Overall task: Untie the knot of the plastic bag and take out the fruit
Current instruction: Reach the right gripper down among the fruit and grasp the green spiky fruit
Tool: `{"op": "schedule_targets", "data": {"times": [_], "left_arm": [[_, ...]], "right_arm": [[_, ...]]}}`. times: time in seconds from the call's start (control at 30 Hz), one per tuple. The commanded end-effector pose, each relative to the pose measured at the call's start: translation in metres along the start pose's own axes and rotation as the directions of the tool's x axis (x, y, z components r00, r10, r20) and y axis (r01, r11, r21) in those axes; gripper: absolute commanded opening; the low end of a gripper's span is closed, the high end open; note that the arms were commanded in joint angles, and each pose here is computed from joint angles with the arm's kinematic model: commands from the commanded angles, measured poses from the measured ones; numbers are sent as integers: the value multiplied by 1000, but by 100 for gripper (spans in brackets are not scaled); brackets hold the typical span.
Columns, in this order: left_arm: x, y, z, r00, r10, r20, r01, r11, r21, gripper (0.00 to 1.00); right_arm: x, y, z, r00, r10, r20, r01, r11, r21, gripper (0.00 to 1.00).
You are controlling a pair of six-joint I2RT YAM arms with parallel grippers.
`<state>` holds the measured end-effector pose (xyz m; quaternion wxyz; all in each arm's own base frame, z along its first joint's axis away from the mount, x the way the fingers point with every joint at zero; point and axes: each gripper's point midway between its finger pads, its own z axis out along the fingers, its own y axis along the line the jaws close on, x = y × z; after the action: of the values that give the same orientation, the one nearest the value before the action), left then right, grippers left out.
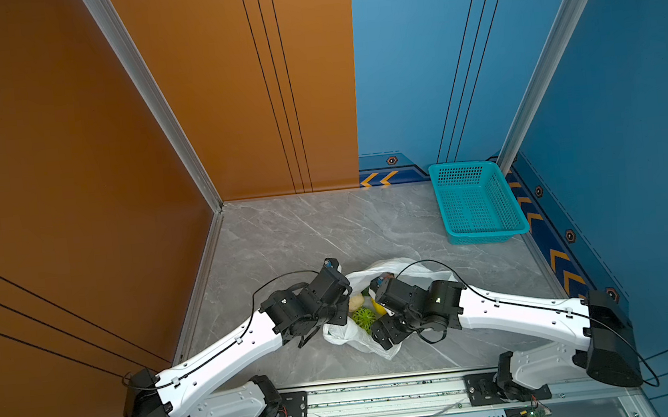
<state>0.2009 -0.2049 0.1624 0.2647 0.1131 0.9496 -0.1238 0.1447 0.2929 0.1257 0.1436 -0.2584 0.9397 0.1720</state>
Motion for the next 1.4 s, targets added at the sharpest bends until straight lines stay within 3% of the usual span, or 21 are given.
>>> {"op": "schedule_targets", "data": {"times": [0.0, 0.17, 0.33, 0.5, 0.6, 0.8, 1.1, 1.27, 1.37], "left_arm": [[12, 12, -3, 999, 27, -38, -30, 997, -72, 0], [22, 18, -2, 998, 43, -55, -49, 992, -118, 0], [18, 22, -5, 999, 21, -24, -24, 990, -136, 0], [16, 21, -7, 1000, -26, 10, 27, 994, -103, 0], [28, 18, 1, 999, -41, -28, 39, 996, -76, 0], [45, 9, 10, 995, -48, -91, 44, 998, -45, 0], [29, -8, 2, 998, -33, -59, 33, 999, -5, 0], [22, -13, -3, 999, -21, -34, 21, 1000, 7, 0], [22, -13, -3, 999, -22, -29, 22, 1000, 11, 0]], "right_arm": [[-21, 7, -2, 998, 38, 44, -36, 998, -44, 87], [-28, 10, 18, 997, 52, 50, -50, 998, -37, 82], [-17, -9, 40, 1000, 0, 9, 0, 998, 68, 80], [12, -46, 41, 996, -67, -66, 80, 973, 217, 79], [34, -74, 39, 986, -81, -145, 120, 950, 287, 79], [83, -113, 28, 955, 20, -295, 91, 930, 356, 80], [40, -43, -14, 990, -37, -133, 53, 991, 122, 94], [9, -12, -27, 1000, -5, -27, 5, 1000, 11, 94], [-6, -2, -17, 999, 35, 16, -34, 999, -32, 88]]}}
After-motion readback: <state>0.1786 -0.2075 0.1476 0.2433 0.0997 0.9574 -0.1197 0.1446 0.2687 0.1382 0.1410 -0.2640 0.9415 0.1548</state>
